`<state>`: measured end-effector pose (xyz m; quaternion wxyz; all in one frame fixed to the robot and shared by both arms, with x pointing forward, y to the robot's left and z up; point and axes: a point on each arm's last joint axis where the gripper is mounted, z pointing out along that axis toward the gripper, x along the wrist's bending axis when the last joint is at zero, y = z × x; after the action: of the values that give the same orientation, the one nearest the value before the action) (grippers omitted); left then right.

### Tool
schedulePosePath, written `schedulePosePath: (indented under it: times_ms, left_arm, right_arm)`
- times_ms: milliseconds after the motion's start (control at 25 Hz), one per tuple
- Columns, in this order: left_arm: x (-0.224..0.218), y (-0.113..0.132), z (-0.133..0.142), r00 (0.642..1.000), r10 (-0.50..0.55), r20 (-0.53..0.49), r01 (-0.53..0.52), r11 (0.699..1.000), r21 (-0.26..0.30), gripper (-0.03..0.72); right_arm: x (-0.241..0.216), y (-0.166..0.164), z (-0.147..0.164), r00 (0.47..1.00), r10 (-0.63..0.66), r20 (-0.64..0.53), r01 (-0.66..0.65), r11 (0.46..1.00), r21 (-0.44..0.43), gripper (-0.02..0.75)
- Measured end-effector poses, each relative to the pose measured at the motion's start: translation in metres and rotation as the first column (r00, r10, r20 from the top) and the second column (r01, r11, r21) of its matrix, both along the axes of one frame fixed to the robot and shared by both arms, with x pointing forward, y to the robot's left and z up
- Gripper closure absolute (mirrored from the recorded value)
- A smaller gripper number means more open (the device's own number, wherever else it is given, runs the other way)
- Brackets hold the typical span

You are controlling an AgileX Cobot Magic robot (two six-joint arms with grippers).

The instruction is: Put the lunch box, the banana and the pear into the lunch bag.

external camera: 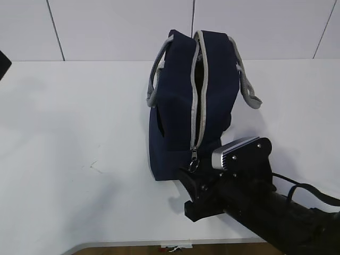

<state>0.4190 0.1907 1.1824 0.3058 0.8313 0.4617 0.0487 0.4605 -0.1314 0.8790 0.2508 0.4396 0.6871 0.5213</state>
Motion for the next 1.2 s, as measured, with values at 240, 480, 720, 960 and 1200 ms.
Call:
schedulePosePath:
  times_ms: [240, 480, 720, 960, 1200]
  left_arm:
    - [-0.0003, -0.0005, 0.0001, 1.000, -0.002, -0.003, 0.002, 1.000, -0.005, 0.399]
    - [-0.0003, -0.0006, 0.0002, 1.000, -0.002, -0.003, 0.002, 1.000, -0.007, 0.399]
    - [-0.0003, -0.0006, 0.0002, 1.000, -0.002, -0.003, 0.002, 1.000, -0.007, 0.399]
    - [-0.0003, -0.0006, 0.0002, 1.000, -0.002, -0.003, 0.002, 1.000, -0.007, 0.399]
    - [-0.0003, -0.0006, 0.0002, 1.000, -0.002, -0.003, 0.002, 1.000, -0.007, 0.399]
  right_arm:
    - [0.0013, 0.0026, -0.0040, 1.000, 0.015, -0.006, -0.015, 1.000, -0.008, 0.291]
    - [0.0003, 0.0041, -0.0040, 0.999, 0.038, -0.003, -0.038, 0.999, -0.011, 0.291]
    - [0.0000, 0.0067, -0.0018, 0.998, 0.065, 0.019, -0.065, 0.998, -0.002, 0.291]
    - [0.0005, 0.0074, 0.0004, 0.997, 0.068, 0.041, -0.069, 0.998, 0.010, 0.291]
    - [0.0006, 0.0073, 0.0004, 0.997, 0.066, 0.041, -0.067, 0.998, 0.011, 0.291]
